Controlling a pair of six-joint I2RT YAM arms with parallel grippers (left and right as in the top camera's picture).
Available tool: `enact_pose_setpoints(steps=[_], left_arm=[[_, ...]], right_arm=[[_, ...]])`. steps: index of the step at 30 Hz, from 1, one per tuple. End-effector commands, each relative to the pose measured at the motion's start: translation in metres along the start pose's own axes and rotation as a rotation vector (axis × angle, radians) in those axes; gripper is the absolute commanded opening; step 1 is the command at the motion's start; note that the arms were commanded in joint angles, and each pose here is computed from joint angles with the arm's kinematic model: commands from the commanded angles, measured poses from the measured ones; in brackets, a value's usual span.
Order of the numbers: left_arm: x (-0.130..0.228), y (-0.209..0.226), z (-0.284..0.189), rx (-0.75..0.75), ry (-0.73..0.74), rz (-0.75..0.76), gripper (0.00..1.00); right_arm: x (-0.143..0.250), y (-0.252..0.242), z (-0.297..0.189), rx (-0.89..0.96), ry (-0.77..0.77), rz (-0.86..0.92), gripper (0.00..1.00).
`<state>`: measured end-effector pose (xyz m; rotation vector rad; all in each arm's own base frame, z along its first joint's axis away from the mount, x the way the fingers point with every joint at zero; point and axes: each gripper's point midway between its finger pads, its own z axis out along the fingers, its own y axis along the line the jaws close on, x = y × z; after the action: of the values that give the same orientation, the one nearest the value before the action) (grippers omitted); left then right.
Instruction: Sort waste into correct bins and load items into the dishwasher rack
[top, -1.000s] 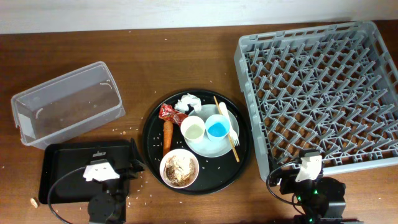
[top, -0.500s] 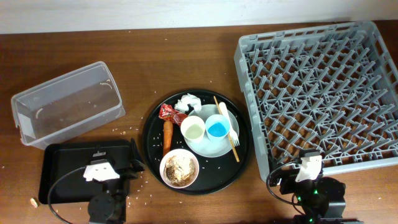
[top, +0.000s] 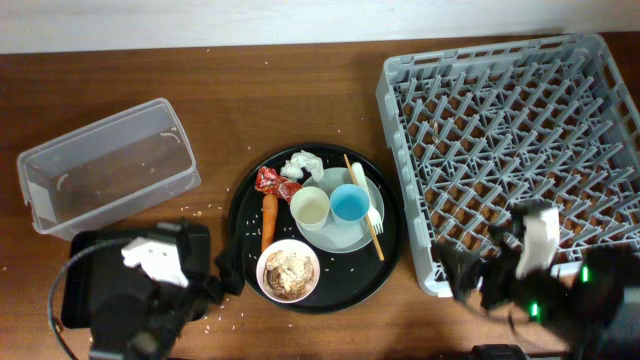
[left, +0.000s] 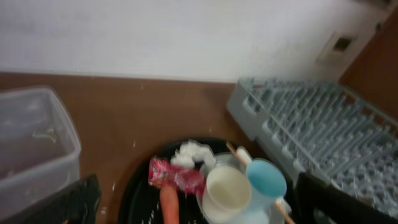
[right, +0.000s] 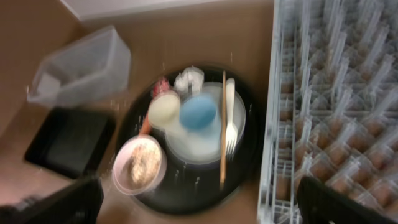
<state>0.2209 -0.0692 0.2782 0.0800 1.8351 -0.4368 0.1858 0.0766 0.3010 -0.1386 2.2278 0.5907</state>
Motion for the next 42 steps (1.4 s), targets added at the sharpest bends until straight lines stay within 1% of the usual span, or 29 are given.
enact_pose_setpoints(steps=[1,3,4,5,7,8,9,10,12,13,15,16,18,20,21,22,23,24,26,28,30,32,33,35,37,38,39,41,42], left_arm=[[-0.018,-0.003,0.021,-0.021,0.165,-0.014,0.99],[-0.013,-0.007,0.048,0.005,0.307,-0.046,0.99],[-0.011,-0.011,0.056,0.031,0.337,-0.056,0.99],[0.002,-0.015,0.074,0.073,0.417,-0.089,0.99],[0.027,-0.024,0.091,0.152,0.534,-0.139,0.99],[0.036,-0.022,0.096,0.137,0.568,-0.141,0.99],[0.054,-0.019,0.107,0.106,0.63,-0.13,0.95],[0.07,-0.022,0.114,0.095,0.683,-0.113,0.83],[0.112,-0.021,0.133,0.009,0.8,-0.015,0.72],[0.127,-0.023,0.143,-0.016,0.831,0.03,0.67],[0.147,-0.029,0.163,-0.018,0.847,0.075,0.63],[0.155,-0.024,0.173,-0.056,0.846,0.102,0.53],[0.166,-0.019,0.185,-0.075,0.852,0.112,0.44],[0.168,-0.013,0.188,-0.108,0.847,0.122,0.29],[0.168,-0.013,0.189,-0.106,0.843,0.122,0.26],[0.166,-0.013,0.191,-0.105,0.836,0.122,0.17],[0.166,-0.013,0.191,-0.104,0.836,0.122,0.15],[0.167,-0.013,0.191,-0.106,0.837,0.122,0.07],[0.166,-0.012,0.191,-0.11,0.835,0.125,0.0],[0.167,-0.012,0.188,-0.113,0.845,0.125,0.0],[0.144,-0.019,0.182,-0.098,0.807,0.12,0.0],[0.095,-0.03,0.169,-0.077,0.715,0.115,0.01],[0.059,-0.033,0.152,-0.069,0.638,0.103,0.01],[0.038,-0.034,0.134,-0.058,0.588,0.089,0.01],[0.02,-0.055,0.117,0.094,0.546,0.039,0.0],[0.002,-0.073,0.108,0.251,0.496,0.013,0.0],[-0.011,-0.083,0.104,0.349,0.462,-0.009,0.0],[-0.036,-0.102,0.094,0.575,0.397,-0.062,0.0],[-0.052,-0.112,0.083,0.721,0.354,-0.074,0.0]], right_arm=[[-0.03,-0.002,0.008,0.006,0.118,0.068,0.98],[-0.036,0.003,0.023,-0.062,0.186,0.114,0.99],[-0.036,0.004,0.031,-0.092,0.211,0.131,0.98],[-0.031,-0.004,0.049,-0.096,0.29,0.178,0.99],[-0.017,-0.01,0.066,-0.088,0.396,0.192,0.99],[-0.013,-0.009,0.07,-0.075,0.422,0.175,0.99],[-0.008,-0.009,0.072,-0.043,0.436,0.133,0.99],[-0.006,-0.007,0.07,-0.017,0.438,0.114,0.99],[-0.005,-0.01,0.064,0.071,0.414,0.128,0.99],[-0.006,-0.01,0.06,0.094,0.4,0.146,0.99],[-0.005,-0.01,0.058,0.095,0.399,0.147,0.99],[-0.004,-0.01,0.058,0.096,0.404,0.148,0.99],[-0.002,-0.01,0.057,0.097,0.412,0.151,0.99],[-0.002,-0.01,0.057,0.098,0.411,0.151,0.99],[-0.002,-0.01,0.057,0.098,0.411,0.151,0.99],[-0.002,-0.01,0.057,0.097,0.411,0.151,0.99],[-0.002,-0.01,0.057,0.097,0.411,0.151,0.99],[-0.002,-0.01,0.057,0.098,0.411,0.151,0.99],[-0.002,-0.01,0.057,0.097,0.411,0.151,0.99],[-0.001,-0.01,0.056,0.098,0.415,0.152,0.99],[0.0,-0.01,0.056,0.1,0.42,0.154,0.99],[0.0,-0.01,0.056,0.099,0.419,0.153,0.99],[-0.003,-0.01,0.057,0.096,0.406,0.149,0.99],[-0.007,-0.01,0.059,0.093,0.391,0.143,0.99],[-0.011,-0.005,0.061,0.06,0.376,0.116,0.99],[-0.014,0.007,0.062,-0.016,0.369,0.086,0.99],[-0.015,0.017,0.062,-0.081,0.366,0.076,0.99],[-0.026,0.048,0.06,-0.27,0.329,0.055,0.99],[-0.035,0.072,0.054,-0.426,0.291,-0.011,1.0]])
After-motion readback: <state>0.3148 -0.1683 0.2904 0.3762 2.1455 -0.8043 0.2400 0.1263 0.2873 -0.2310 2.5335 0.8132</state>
